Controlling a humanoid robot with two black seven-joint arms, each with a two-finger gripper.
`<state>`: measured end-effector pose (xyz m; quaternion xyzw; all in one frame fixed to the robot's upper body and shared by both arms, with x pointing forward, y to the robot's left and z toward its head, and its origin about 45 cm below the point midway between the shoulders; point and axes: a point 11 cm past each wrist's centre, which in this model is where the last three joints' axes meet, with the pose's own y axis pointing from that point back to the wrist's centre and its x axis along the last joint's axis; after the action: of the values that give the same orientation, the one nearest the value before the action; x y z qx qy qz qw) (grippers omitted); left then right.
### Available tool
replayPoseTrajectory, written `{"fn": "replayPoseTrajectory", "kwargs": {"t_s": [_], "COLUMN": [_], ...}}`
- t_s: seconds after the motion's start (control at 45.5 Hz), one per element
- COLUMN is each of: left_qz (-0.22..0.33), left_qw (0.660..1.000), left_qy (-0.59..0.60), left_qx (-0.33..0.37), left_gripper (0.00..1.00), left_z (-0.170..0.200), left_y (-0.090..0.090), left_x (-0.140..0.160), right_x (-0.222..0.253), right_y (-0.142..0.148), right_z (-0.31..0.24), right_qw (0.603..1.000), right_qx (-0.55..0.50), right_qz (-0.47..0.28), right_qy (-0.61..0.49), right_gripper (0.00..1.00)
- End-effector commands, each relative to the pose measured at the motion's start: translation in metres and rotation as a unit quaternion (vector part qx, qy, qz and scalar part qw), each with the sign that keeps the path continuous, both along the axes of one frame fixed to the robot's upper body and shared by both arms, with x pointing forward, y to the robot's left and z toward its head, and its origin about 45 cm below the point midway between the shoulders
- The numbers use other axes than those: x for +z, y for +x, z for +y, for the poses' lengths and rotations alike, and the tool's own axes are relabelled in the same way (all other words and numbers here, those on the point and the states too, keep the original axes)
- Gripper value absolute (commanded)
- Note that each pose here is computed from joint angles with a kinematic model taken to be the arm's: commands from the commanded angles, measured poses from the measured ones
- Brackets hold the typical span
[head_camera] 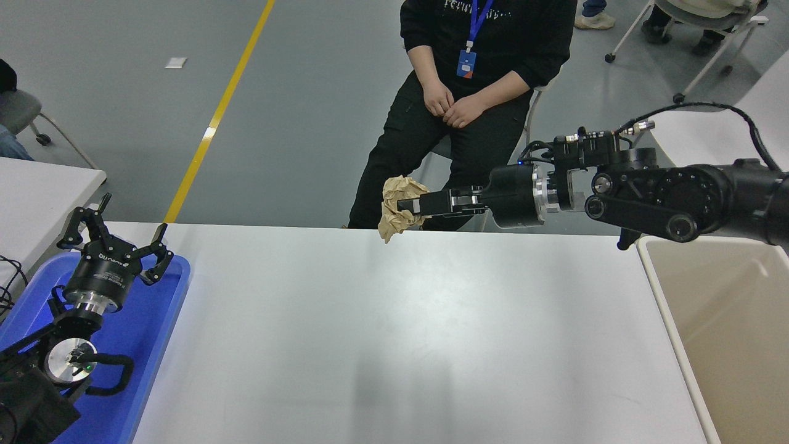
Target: Clean the table surface
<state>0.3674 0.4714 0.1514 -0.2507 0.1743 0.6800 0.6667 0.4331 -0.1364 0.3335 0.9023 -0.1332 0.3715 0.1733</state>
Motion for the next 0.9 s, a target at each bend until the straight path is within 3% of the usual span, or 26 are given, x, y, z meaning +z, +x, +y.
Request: {"fn": "replayPoseTrajectory", "kwargs": {"t_s": [0.0,0.286,0.484,0.681,0.879], "left_qz": [0.000,0.000,0.000,0.000,0.000], "left_qw": [1.000,1.000,1.000,1.000,1.000], "left_qy": [0.000,0.000,-0.001,0.000,0.000], "left_qx": [0.000,0.000,0.000,0.000,0.000], "left_gripper": [1.00,1.00,1.00,1.00,1.00], "left_z": [-0.001,0.000,0.000,0.000,0.000], "left_y": [0.000,0.000,0.000,0.000,0.000], "left_x": [0.000,0.000,0.000,0.000,0.000], "right_x": [0.041,0.048,0.032,0.010,-0.007], "right_y": [0.023,0.061,0.070,0.061,0.031], "right_z": [-0.027,-0.123,-0.210,-0.293,-0.374], "right_qw": [0.992,0.963,0.933,0.896,0.848], "right_qx": [-0.073,-0.226,-0.337,-0.433,-0.522], "right_qz": [-0.008,-0.028,-0.053,-0.075,-0.096], "right_qy": [0.099,0.141,0.119,0.070,0.008], "right_gripper": [0.00,0.00,0.00,0.00,0.00]}}
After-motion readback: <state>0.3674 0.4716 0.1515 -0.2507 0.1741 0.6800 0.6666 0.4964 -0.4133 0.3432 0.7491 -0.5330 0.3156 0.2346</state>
